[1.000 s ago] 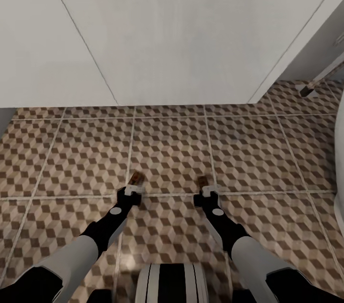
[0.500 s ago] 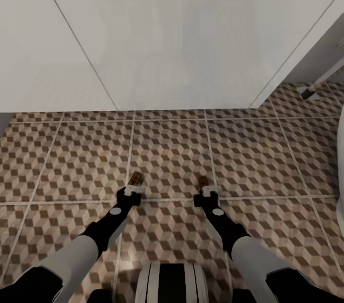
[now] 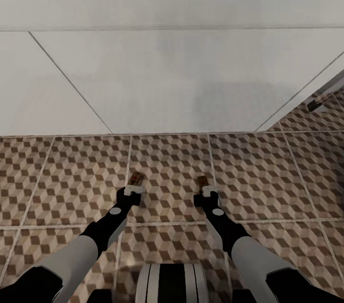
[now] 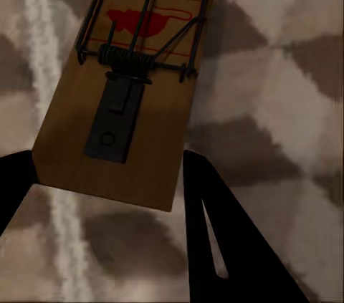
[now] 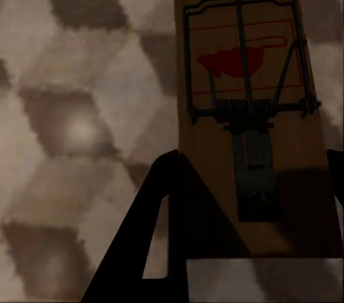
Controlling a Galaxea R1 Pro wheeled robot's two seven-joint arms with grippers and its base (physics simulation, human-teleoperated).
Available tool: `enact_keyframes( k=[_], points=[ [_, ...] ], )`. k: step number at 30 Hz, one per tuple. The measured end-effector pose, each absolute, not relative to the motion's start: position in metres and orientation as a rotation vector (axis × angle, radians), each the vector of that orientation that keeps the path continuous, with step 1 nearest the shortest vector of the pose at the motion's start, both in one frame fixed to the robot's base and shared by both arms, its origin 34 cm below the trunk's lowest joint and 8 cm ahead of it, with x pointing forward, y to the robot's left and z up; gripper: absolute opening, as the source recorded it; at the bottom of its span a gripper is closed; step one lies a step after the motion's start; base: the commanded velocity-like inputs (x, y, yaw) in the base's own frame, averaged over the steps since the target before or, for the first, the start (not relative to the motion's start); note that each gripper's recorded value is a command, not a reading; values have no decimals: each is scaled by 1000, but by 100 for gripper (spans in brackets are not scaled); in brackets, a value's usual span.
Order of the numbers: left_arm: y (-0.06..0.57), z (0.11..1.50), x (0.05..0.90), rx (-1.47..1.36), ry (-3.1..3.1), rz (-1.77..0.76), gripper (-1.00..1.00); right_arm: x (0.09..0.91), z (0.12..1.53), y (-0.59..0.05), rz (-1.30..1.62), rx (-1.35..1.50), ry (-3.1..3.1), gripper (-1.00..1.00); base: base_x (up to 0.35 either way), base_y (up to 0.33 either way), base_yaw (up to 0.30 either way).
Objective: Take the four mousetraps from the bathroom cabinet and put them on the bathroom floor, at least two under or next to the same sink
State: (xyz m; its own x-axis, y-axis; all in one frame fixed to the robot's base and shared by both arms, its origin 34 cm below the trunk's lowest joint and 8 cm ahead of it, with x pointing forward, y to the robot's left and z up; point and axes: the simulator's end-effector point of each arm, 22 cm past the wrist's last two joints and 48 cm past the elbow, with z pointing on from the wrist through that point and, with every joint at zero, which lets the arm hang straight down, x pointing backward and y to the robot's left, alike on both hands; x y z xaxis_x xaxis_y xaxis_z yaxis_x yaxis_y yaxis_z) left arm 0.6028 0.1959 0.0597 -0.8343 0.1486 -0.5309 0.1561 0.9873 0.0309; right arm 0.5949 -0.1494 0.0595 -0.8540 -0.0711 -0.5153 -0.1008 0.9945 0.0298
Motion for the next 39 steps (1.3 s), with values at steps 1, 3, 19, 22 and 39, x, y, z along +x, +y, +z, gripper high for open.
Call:
enact_keyframes(
  k=[1,3,19,22,39],
  points=[
    [196,60,603,212,2571,-19,-100,595,59,-149,75,-121,2599,-100,183,0,0],
    [196,60,604,211,2570,-19,-100,595,59,-149,75,-120,2599,-100,120,0,0],
    [198,59,602,208,2573,-13,-100,595,60,-148,78,-120,2598,-100,123,0,0],
    [198,59,603,207,2571,-14,-100,595,59,-148,77,-120,2599,-100,105,0,0],
    [200,59,601,206,2576,-10,-100,595,60,-148,77,-120,2599,-100,184,0,0]
  ],
)
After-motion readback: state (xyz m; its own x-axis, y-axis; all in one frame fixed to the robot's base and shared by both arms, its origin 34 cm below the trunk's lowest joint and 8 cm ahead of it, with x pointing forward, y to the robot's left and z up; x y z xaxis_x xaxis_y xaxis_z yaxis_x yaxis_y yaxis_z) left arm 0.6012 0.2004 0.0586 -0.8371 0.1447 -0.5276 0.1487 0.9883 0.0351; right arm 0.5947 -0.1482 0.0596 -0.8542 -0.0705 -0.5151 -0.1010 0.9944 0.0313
